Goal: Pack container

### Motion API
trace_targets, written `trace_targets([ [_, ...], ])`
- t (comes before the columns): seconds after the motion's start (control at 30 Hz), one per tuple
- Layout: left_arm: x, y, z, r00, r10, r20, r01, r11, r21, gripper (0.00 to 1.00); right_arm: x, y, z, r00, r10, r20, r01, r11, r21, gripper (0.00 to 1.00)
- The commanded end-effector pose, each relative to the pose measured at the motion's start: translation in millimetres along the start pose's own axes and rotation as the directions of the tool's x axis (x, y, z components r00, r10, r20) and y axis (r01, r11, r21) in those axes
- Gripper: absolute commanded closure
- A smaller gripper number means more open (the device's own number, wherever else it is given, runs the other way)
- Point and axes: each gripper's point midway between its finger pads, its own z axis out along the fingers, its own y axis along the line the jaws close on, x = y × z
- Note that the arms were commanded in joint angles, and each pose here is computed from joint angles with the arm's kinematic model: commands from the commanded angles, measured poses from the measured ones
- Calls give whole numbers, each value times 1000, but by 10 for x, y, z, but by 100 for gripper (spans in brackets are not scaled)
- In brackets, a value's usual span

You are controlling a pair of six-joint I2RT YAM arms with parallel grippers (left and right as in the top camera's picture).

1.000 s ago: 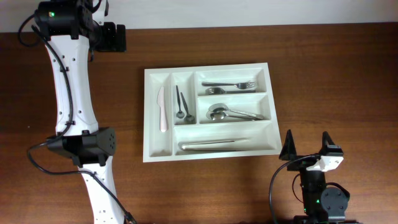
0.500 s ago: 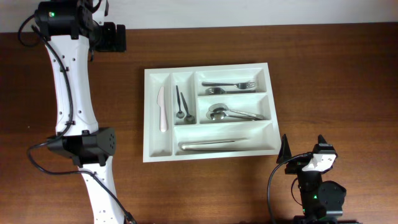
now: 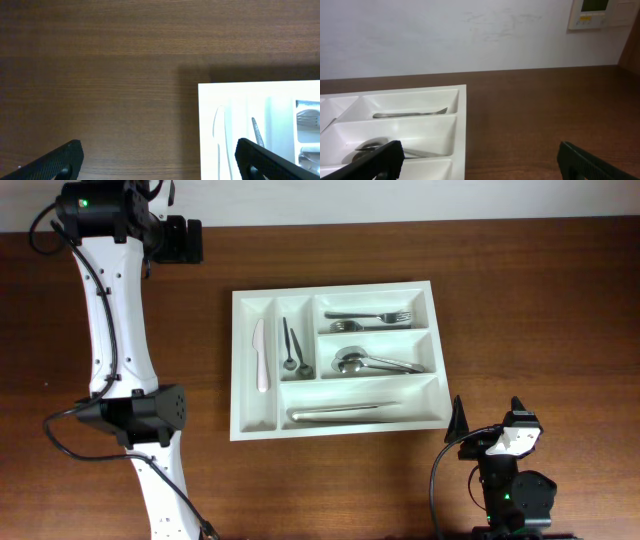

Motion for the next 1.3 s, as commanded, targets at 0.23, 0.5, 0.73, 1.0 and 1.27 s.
trace_targets([
  [0.23,-66,-289,-1667,942,41,334,-52,998,25,1,19,38,-2,1000,-11,-2,11,1000,-19,1],
  [0.5,706,-662,-3684,714,72,696,-202,974,107,1,19,38,-2,1000,-11,-2,11,1000,-19,1],
  [0.73,1476,-433,-4245,643,61,764,-211,972,100,1,19,38,-2,1000,-11,-2,11,1000,-19,1],
  [1.0,2252,-58,-3896,719,90,689,-105,994,-20,1,19,38,-2,1000,-11,-2,11,1000,-19,1],
  [1.27,2424,-11,-3373,658,54,751,-32,999,-44,1,19,38,-2,1000,-11,-2,11,1000,-19,1],
])
